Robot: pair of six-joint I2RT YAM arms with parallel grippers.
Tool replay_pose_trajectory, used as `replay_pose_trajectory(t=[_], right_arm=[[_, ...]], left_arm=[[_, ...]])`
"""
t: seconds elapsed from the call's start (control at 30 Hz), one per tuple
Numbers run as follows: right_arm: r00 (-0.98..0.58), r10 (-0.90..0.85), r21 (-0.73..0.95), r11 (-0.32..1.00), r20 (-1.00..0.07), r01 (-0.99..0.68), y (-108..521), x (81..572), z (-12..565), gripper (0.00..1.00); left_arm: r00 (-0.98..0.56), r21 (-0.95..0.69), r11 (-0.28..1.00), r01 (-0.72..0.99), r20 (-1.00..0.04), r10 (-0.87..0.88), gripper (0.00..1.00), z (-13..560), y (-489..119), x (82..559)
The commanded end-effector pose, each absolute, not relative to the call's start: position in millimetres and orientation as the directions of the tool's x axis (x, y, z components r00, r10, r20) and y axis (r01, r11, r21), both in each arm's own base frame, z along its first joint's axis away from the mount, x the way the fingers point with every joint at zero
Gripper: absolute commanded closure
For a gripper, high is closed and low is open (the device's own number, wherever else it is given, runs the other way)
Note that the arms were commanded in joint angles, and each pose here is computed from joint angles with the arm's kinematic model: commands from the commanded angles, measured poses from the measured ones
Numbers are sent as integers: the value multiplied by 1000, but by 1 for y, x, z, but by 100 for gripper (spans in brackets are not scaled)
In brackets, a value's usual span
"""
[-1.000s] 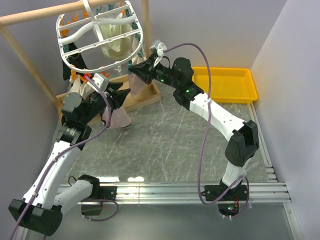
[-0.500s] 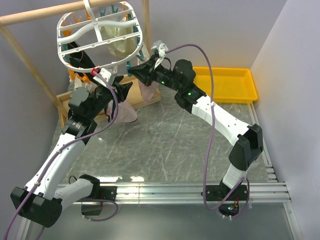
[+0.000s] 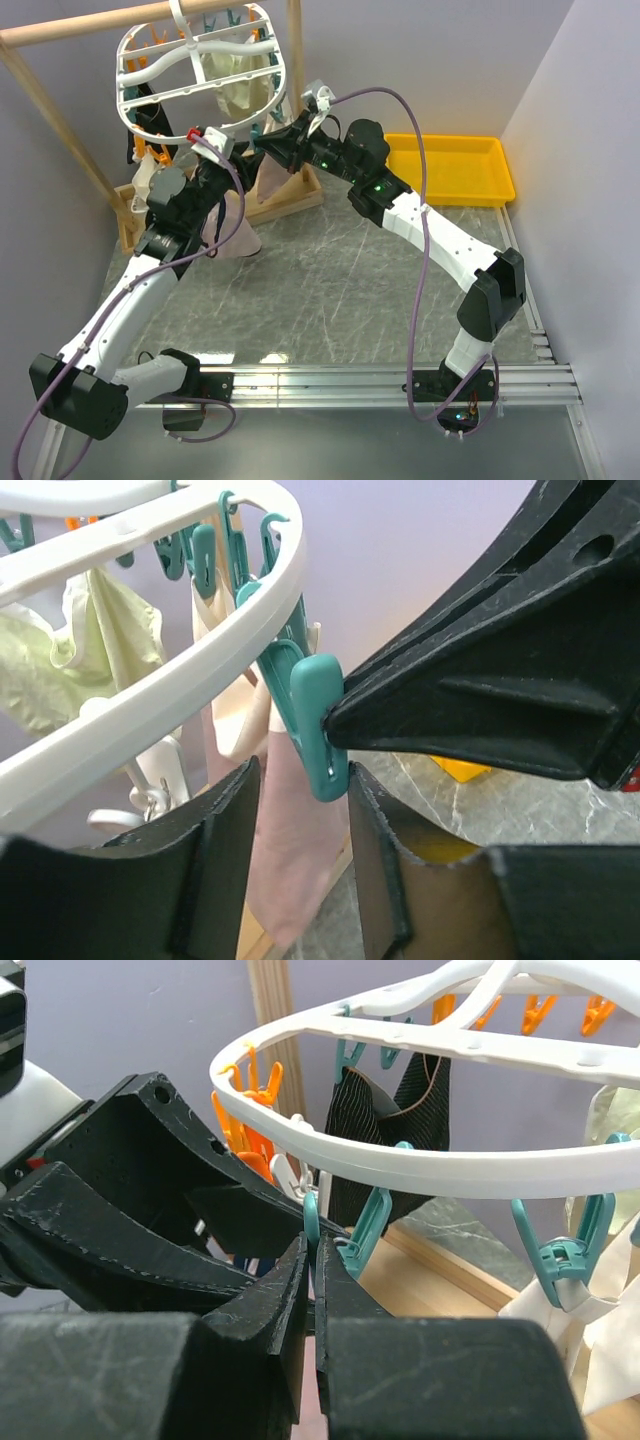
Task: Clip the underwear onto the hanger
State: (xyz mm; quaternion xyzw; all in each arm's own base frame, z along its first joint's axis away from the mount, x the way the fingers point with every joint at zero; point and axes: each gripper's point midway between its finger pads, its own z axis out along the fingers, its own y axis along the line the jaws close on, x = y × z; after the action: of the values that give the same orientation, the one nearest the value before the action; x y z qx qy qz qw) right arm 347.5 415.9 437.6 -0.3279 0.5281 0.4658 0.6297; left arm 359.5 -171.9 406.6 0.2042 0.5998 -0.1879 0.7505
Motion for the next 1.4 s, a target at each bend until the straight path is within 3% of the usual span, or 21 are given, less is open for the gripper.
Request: replay_pose_trajectory(t=[0.0,0.27,0.47,0.5,0.53,0.63,0.87,0.9,1.0,1.37], right_arm=[[-13,257,93,303,-966,-949,422,334,453,100],[-9,276,96,303,-961,-948,425,337,462,100],[-38,273,126,313,-961,-941,426,343,459,99],[-38,277,130,323,-960,-937,423,344,462,96],[-42,279,137,332,-959,-933,421,347,462,85],[-65,310,184,370,-948,-911,402,359,470,70],[-151,320,276,392,-935,-877,373,368,477,53],[-168,310,282,369,-936,-886,374,366,475,42],[-241,294,325,283,-925,-903,384,356,472,29],[-285,338,360,184,-897,-915,398,350,489,26]], left_arm=[[334,108,864,492,-940,-72,55,451,-169,361],[346,111,856,505,-934,-84,62,454,-177,375],[359,127,851,509,-930,-75,93,454,-179,376],[356,127,851,509,-932,-74,98,452,-179,377],[354,129,848,515,-933,-73,99,451,-180,376],[344,130,844,520,-937,-68,100,446,-181,376],[347,141,826,546,-935,-70,100,441,-186,373],[343,141,825,548,-937,-68,100,439,-186,374],[355,162,809,565,-933,-61,99,437,-190,371],[404,233,769,596,-914,-37,99,429,-200,368]])
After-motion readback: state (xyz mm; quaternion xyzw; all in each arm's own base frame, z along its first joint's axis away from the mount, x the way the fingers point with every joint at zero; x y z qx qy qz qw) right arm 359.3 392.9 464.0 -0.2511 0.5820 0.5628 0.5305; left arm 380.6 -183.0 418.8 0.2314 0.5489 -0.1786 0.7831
